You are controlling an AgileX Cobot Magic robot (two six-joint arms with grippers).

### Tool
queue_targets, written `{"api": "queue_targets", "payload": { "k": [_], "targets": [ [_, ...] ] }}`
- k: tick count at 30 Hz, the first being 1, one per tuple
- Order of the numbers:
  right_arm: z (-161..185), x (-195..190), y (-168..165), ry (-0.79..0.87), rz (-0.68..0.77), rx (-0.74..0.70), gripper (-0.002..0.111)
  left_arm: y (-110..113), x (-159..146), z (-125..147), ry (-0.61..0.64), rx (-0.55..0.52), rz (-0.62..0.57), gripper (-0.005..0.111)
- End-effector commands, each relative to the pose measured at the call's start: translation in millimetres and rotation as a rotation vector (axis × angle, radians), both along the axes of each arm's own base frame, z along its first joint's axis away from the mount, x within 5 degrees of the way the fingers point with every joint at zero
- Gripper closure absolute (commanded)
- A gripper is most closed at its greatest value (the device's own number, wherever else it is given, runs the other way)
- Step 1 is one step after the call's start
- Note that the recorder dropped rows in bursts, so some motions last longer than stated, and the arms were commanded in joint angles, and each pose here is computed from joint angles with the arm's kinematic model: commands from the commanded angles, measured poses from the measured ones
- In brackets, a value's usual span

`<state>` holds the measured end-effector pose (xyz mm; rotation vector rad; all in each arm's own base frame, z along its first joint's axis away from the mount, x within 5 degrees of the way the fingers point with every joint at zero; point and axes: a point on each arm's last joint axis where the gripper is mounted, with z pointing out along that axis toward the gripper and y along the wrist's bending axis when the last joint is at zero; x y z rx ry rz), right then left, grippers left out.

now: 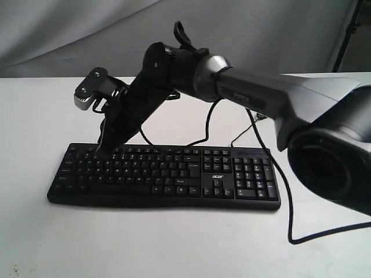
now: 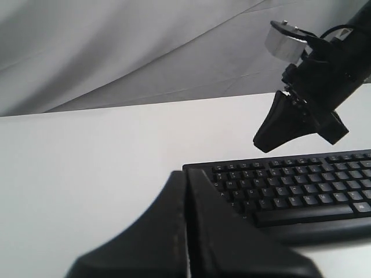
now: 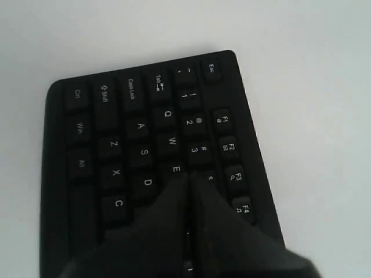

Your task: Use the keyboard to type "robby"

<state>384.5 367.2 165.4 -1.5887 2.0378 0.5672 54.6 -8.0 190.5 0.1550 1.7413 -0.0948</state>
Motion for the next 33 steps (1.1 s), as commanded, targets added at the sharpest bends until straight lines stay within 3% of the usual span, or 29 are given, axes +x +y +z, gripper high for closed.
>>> {"api": "queue_targets", "payload": {
  "k": [1,14,33],
  "targets": [
    [-8,1,5,0.02,0.061,-0.018,0.108,0,0,-1,-0.005,0.001,-0.006,0.107],
    [-16,-3,17,-0.041,0.124,-0.009,0.108,0,0,-1,-0.005,0.001,-0.006,0.107],
    [-20,-2,22,-0.099,-0.039,-0.094,0.108,0,0,-1,-0.005,0.001,-0.006,0.107]
  ]
}}
